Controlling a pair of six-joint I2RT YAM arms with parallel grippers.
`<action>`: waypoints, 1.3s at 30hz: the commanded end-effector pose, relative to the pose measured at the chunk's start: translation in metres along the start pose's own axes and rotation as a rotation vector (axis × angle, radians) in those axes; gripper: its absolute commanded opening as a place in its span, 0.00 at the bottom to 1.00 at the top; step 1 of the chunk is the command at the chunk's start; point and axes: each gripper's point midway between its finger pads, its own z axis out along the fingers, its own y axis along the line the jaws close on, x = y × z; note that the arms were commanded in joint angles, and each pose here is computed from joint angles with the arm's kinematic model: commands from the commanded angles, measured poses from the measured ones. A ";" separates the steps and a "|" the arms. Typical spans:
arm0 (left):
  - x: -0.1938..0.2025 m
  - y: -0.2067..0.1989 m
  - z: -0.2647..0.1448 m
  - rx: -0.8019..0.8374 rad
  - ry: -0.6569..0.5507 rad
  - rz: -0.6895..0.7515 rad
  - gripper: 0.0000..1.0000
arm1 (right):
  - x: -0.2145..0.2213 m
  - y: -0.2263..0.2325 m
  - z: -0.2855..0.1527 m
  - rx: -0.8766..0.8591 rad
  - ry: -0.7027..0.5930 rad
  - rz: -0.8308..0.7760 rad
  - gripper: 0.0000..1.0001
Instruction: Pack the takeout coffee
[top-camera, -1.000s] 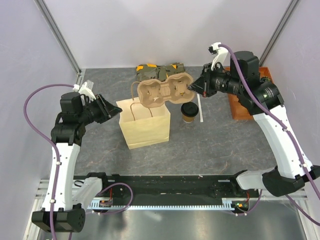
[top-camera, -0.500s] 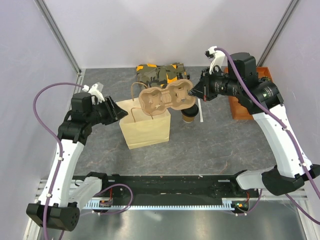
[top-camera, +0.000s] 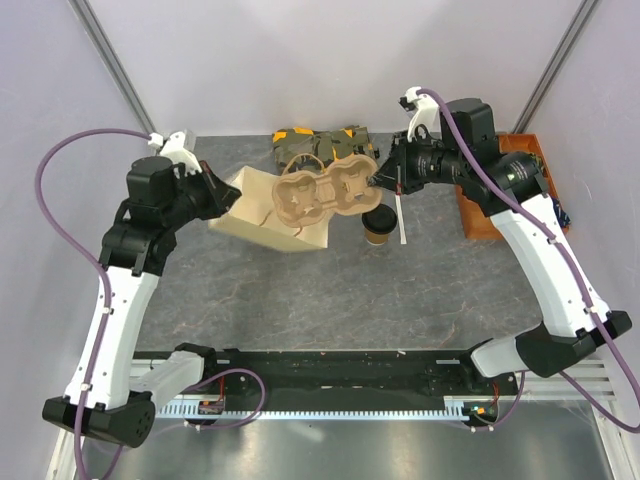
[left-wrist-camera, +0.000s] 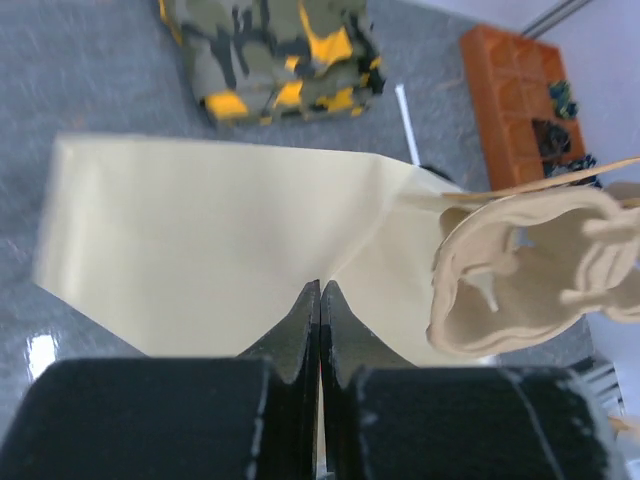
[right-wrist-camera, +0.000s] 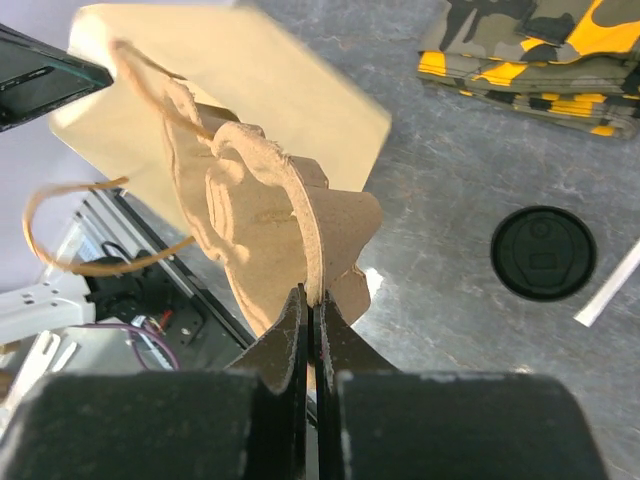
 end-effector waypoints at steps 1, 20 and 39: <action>-0.017 -0.018 -0.009 0.043 -0.057 0.101 0.02 | -0.016 0.012 0.000 -0.043 -0.063 0.049 0.00; 0.026 -0.027 -0.004 0.099 -0.054 -0.091 0.02 | 0.021 0.011 0.023 0.024 -0.039 0.107 0.00; 0.053 -0.063 0.009 0.179 0.036 -0.089 0.02 | 0.028 0.000 0.043 0.178 0.015 0.117 0.00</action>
